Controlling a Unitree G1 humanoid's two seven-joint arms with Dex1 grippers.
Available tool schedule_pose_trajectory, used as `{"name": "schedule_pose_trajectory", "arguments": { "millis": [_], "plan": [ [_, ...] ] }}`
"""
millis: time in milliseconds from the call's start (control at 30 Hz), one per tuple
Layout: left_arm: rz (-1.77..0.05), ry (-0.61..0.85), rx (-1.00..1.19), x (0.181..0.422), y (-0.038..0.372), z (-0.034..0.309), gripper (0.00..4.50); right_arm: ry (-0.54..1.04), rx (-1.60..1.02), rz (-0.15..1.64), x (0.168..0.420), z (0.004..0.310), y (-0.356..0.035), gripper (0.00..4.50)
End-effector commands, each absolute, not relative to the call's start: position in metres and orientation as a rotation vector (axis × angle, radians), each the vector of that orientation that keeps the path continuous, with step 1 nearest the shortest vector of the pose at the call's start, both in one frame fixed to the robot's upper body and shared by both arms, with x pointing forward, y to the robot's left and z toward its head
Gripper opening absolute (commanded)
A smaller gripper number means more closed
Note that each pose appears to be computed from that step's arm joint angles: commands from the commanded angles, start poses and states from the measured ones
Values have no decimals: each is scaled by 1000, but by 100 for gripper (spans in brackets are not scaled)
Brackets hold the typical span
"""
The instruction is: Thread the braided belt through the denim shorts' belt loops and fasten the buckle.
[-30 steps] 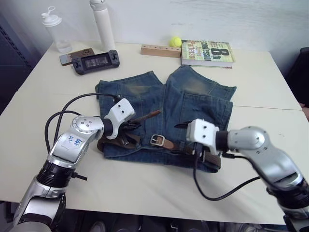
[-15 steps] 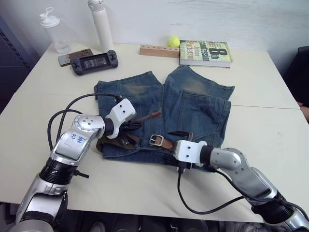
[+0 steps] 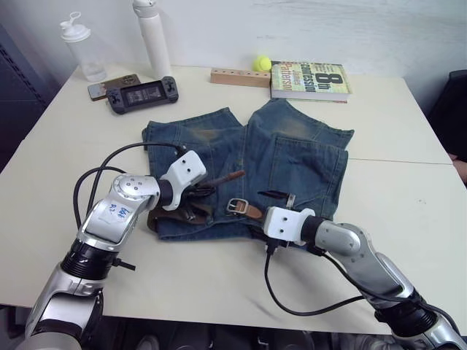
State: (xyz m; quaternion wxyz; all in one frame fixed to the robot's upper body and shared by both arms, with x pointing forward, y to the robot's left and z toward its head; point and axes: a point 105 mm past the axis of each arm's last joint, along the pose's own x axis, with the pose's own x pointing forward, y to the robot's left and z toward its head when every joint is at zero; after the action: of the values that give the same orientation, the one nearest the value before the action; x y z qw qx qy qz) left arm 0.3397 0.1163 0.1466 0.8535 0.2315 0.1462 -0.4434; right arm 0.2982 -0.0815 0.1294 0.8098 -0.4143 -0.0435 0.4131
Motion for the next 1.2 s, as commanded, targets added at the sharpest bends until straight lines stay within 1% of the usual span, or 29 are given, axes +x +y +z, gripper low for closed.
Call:
{"name": "schedule_pose_trajectory", "arguments": {
  "millis": [33, 167, 300, 433, 467, 500, 533, 567, 600, 633, 700, 767, 800, 967, 1200],
  "plan": [
    [-947, 264, 508, 336, 110, 155, 0, -170, -862, 821, 302, 156, -84, 447],
    [-948, 264, 507, 337, 110, 156, 0, -179, -867, 811, 305, 159, -82, 447],
    [-920, 270, 492, 341, 112, 157, 0, -167, -931, 876, 299, 135, -73, 447],
    [-860, 283, 444, 348, 118, 161, 0, -164, -922, 872, 300, 127, -71, 447],
    [-853, 289, 427, 347, 119, 162, 0, -158, -907, 870, 301, 126, -70, 394],
    [-856, 299, 409, 345, 119, 163, 0, -149, -890, 873, 301, 124, -70, 369],
    [-877, 330, 395, 339, 121, 162, 0, -139, -876, 862, 301, 123, -71, 317],
    [-895, 354, 398, 333, 124, 160, 0, -125, -861, 841, 303, 122, -73, 308],
    [-897, 370, 400, 329, 127, 160, 0, -115, -849, 818, 305, 122, -76, 239],
    [-881, 387, 399, 328, 133, 160, 0, -104, -782, 766, 309, 124, -80, 220],
    [-862, 393, 393, 328, 137, 162, 0, -79, -603, 649, 317, 129, -92, 132],
    [-880, 397, 381, 326, 133, 164, 0, -65, -513, 584, 321, 128, -102, 35],
    [-887, 399, 382, 325, 132, 163, 0, -67, -465, 561, 323, 130, -105, 4],
    [-921, 420, 419, 322, 123, 155, 0, -51, -274, 502, 326, 135, -109, 4],
    [-880, 451, 395, 333, 114, 144, 0, -75, -218, 533, 319, 144, -96, 4]
  ]
}}
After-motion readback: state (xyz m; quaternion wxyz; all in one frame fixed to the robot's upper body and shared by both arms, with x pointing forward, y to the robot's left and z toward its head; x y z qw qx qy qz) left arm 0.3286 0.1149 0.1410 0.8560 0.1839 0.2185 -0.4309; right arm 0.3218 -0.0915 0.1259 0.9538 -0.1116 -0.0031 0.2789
